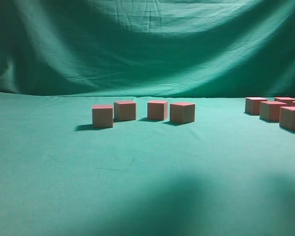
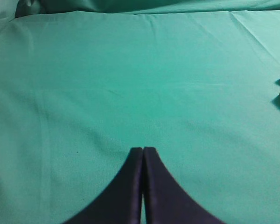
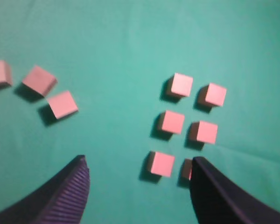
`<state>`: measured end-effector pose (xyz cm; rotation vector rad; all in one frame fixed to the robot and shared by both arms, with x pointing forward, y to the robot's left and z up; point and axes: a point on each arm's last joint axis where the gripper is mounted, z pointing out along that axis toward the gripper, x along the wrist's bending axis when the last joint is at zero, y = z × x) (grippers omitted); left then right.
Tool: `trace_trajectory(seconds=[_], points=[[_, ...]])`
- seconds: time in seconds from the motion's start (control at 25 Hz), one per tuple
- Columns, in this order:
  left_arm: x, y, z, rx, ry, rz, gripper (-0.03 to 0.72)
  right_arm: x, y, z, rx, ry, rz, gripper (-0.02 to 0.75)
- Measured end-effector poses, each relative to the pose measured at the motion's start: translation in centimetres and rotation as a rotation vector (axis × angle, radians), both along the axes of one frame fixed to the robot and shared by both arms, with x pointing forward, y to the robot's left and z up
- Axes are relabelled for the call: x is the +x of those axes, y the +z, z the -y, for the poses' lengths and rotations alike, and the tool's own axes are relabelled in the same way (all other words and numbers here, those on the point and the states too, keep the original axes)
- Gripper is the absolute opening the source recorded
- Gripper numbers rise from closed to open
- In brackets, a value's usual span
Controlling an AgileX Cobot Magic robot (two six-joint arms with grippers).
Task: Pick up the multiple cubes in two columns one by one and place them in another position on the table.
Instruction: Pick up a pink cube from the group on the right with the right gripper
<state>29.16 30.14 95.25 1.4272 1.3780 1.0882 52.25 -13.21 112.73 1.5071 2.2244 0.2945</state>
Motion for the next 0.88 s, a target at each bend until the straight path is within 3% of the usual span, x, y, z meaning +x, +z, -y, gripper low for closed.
trace_trajectory(seconds=[0.16, 0.28, 0.44, 0.88], points=[[0.0, 0.0, 0.0, 0.000, 0.000, 0.000, 0.000, 0.0, -4.7, 2.5, -0.044, -0.084, -0.157, 0.471], [0.0, 0.0, 0.0, 0.000, 0.000, 0.000, 0.000, 0.0, -7.1, 3.6, 0.024, -0.133, -0.224, 0.471], [0.0, 0.0, 0.0, 0.000, 0.000, 0.000, 0.000, 0.0, -9.1, 3.9, 0.089, -0.140, -0.224, 0.471], [0.0, 0.0, 0.0, 0.000, 0.000, 0.000, 0.000, 0.2, -11.4, 4.7, 0.051, -0.156, -0.140, 0.471]])
